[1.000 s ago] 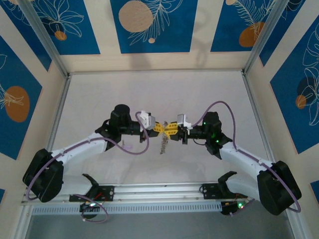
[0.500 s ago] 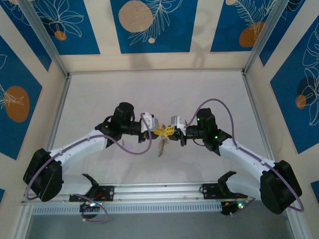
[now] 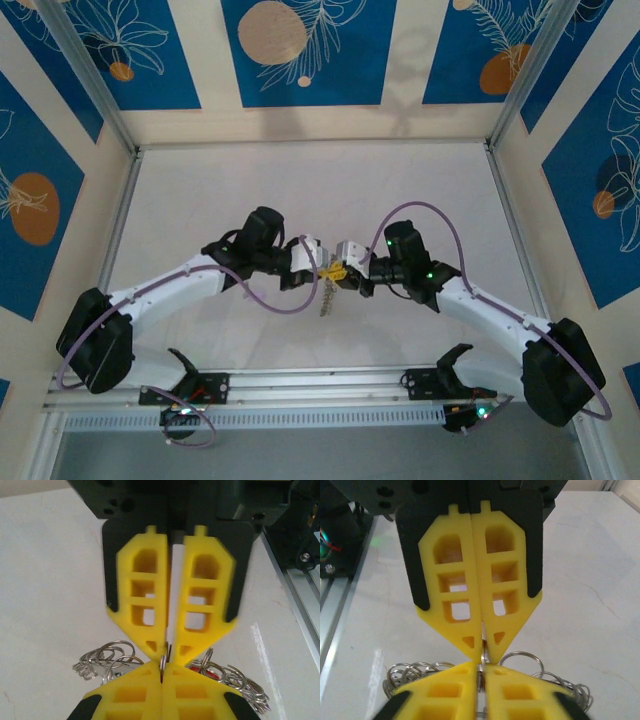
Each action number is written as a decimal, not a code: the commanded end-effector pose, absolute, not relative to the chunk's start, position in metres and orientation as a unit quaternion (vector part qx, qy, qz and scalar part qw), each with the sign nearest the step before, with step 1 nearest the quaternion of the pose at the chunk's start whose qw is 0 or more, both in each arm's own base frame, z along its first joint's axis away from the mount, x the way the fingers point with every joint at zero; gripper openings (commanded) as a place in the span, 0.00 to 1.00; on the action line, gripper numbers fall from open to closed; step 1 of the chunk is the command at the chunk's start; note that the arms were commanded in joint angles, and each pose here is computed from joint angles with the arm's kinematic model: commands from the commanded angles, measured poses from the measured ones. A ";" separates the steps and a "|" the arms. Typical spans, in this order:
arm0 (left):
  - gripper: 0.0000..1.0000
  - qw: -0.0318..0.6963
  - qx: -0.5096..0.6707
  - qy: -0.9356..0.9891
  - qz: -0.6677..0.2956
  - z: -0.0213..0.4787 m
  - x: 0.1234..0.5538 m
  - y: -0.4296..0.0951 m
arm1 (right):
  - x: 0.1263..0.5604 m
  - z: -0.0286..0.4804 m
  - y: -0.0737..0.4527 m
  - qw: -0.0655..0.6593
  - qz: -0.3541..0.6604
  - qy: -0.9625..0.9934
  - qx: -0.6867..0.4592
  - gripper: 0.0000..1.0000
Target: Put the keys on the keyring
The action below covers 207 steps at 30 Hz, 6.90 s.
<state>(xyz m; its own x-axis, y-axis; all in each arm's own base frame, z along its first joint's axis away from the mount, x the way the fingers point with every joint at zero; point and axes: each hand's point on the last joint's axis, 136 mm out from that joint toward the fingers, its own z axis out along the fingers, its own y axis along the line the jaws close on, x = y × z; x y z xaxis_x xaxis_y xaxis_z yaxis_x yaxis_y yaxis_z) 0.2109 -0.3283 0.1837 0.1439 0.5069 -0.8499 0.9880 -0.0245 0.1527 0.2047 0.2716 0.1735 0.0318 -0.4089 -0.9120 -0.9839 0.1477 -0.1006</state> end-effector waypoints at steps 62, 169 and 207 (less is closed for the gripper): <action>1.00 0.401 0.310 0.831 -0.230 0.231 0.281 -0.235 | 0.208 0.187 0.260 0.509 0.300 0.575 -0.566 0.00; 0.12 -0.046 -0.082 0.995 -0.039 0.024 0.198 -0.140 | 0.202 0.183 0.264 0.492 0.316 0.585 -0.562 0.00; 0.00 0.026 0.009 0.999 -0.034 0.057 0.221 -0.141 | 0.200 0.184 0.264 0.492 0.322 0.582 -0.561 0.00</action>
<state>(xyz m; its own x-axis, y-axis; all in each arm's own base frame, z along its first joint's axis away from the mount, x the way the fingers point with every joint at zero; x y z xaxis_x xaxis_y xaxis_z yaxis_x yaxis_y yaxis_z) 0.2116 -0.1379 0.0322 -0.9986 -0.0473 0.0247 -0.0487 0.9971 -0.0592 0.2042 0.2590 0.1656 0.0687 -0.3879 -0.9192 -0.9704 0.1878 -0.1518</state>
